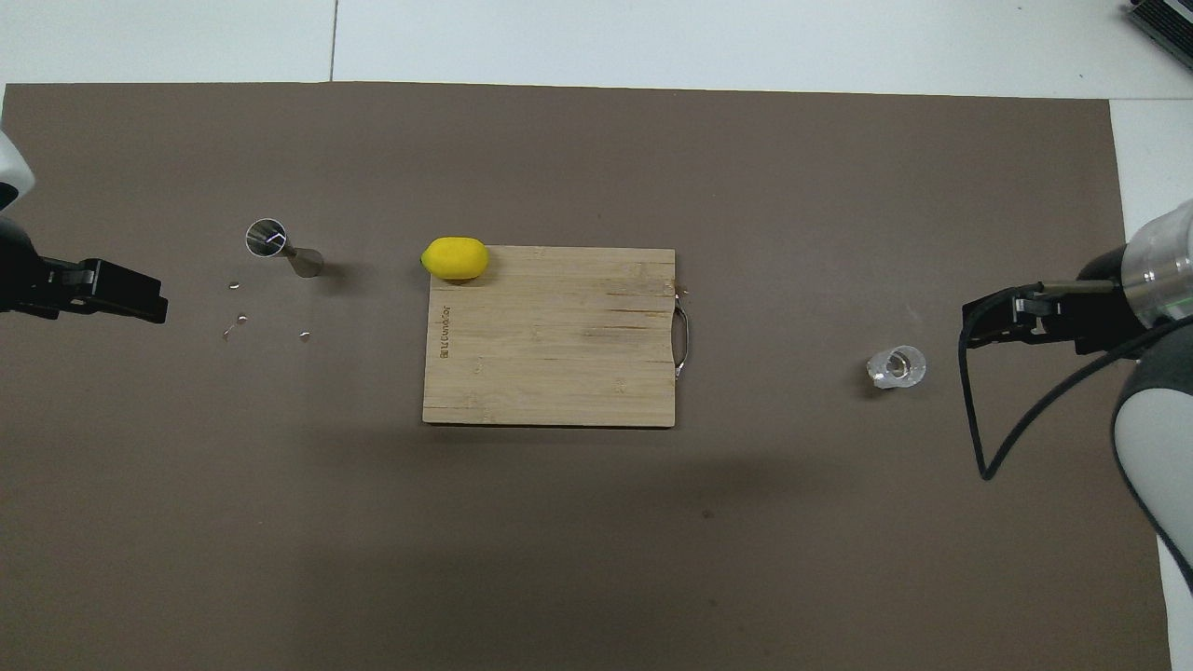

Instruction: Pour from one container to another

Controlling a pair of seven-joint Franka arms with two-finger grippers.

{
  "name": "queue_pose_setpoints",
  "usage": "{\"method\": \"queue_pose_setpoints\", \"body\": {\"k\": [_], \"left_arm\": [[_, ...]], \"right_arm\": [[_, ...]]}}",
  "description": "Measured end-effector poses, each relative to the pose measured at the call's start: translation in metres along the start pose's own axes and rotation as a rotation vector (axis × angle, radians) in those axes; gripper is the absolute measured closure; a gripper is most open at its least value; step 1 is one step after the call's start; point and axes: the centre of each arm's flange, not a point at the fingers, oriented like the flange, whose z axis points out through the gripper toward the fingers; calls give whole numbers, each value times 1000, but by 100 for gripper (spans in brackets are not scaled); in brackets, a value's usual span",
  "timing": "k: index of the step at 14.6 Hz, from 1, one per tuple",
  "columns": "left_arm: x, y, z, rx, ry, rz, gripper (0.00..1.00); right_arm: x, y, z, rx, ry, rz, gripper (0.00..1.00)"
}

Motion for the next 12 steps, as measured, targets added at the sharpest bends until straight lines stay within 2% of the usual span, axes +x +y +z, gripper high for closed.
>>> {"method": "queue_pose_setpoints", "body": {"k": [3, 6, 9, 12], "left_arm": [[1, 3, 6, -14, -14, 2, 0], [13, -9, 38, -90, -81, -40, 0], [28, -61, 81, -240, -148, -236, 0], [35, -108, 113, -401, -175, -504, 0]], "right_arm": [[0, 0, 0, 0, 0, 0, 0], [0, 0, 0, 0, 0, 0, 0], [0, 0, 0, 0, 0, 0, 0], [0, 0, 0, 0, 0, 0, 0]]}}
